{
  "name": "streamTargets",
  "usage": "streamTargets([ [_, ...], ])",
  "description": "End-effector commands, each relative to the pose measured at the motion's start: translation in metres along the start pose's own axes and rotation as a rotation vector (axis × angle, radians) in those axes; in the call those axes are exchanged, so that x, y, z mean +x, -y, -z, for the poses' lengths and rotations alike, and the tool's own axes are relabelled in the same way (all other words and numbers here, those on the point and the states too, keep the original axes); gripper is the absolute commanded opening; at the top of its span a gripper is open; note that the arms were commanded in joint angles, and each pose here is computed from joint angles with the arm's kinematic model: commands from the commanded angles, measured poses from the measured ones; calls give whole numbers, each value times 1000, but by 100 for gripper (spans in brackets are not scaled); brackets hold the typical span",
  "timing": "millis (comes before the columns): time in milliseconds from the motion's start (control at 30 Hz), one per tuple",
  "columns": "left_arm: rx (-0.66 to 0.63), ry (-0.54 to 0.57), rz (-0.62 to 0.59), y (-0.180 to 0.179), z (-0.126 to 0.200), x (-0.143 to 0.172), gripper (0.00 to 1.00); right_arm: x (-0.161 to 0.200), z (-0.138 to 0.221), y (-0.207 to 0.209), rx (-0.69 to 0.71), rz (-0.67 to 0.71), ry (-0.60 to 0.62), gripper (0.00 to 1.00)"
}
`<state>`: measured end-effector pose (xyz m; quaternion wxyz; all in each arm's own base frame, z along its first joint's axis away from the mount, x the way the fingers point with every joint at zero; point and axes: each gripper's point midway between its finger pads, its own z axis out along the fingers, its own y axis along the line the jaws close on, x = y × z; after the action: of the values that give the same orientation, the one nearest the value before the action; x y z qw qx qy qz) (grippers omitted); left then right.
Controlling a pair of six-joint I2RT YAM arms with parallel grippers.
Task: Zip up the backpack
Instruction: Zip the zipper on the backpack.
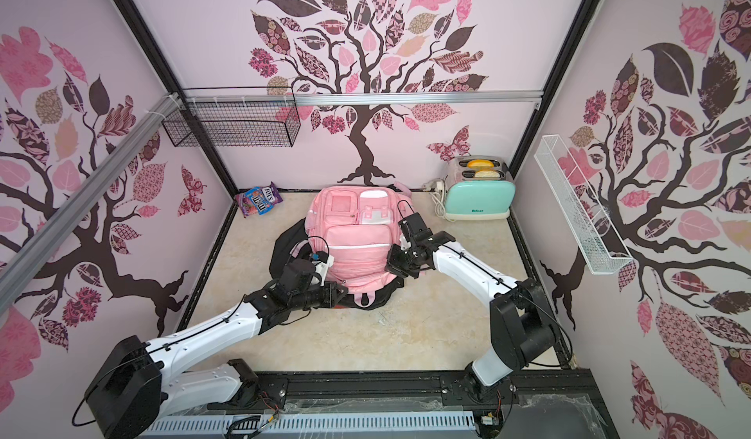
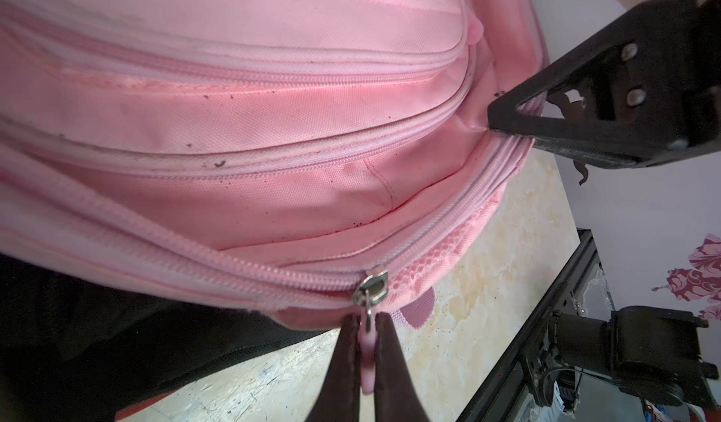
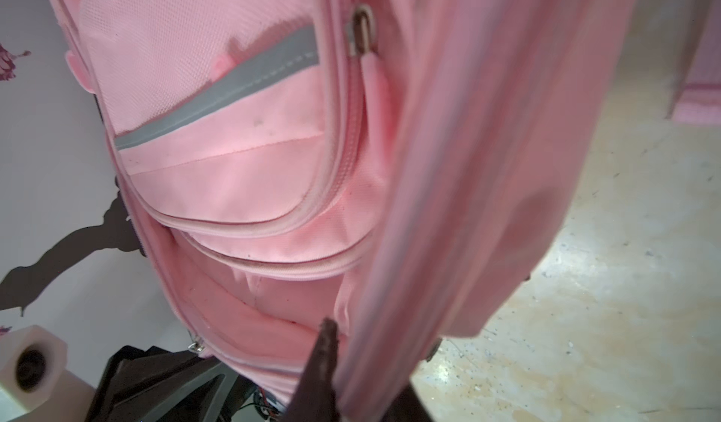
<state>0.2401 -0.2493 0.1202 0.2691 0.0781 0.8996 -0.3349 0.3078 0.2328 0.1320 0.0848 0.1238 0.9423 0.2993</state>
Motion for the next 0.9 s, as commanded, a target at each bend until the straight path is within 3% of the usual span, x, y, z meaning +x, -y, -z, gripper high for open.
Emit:
streamTargets([
  [0, -35, -19, -4, -7, -3, 5, 0, -7, -3, -17, -95, -48, 13, 36],
  [67, -25, -18, -1, -6, -4, 4, 0, -1, -9, -19, -114, -77, -17, 44],
  [100, -22, -21, 2, -6, -6, 6, 0, 2, -12, -20, -125, -89, -30, 58],
  [200, -13, -21, 7, -5, -7, 6, 0, 13, -20, -23, -140, -118, -74, 67],
  [600, -5, -13, 10, -1, -8, 2, 0, 75, -37, -45, -136, -170, -215, 70],
  [867, -2, -17, -1, 1, -5, 3, 0, 82, -30, -40, -139, -249, -194, 70],
])
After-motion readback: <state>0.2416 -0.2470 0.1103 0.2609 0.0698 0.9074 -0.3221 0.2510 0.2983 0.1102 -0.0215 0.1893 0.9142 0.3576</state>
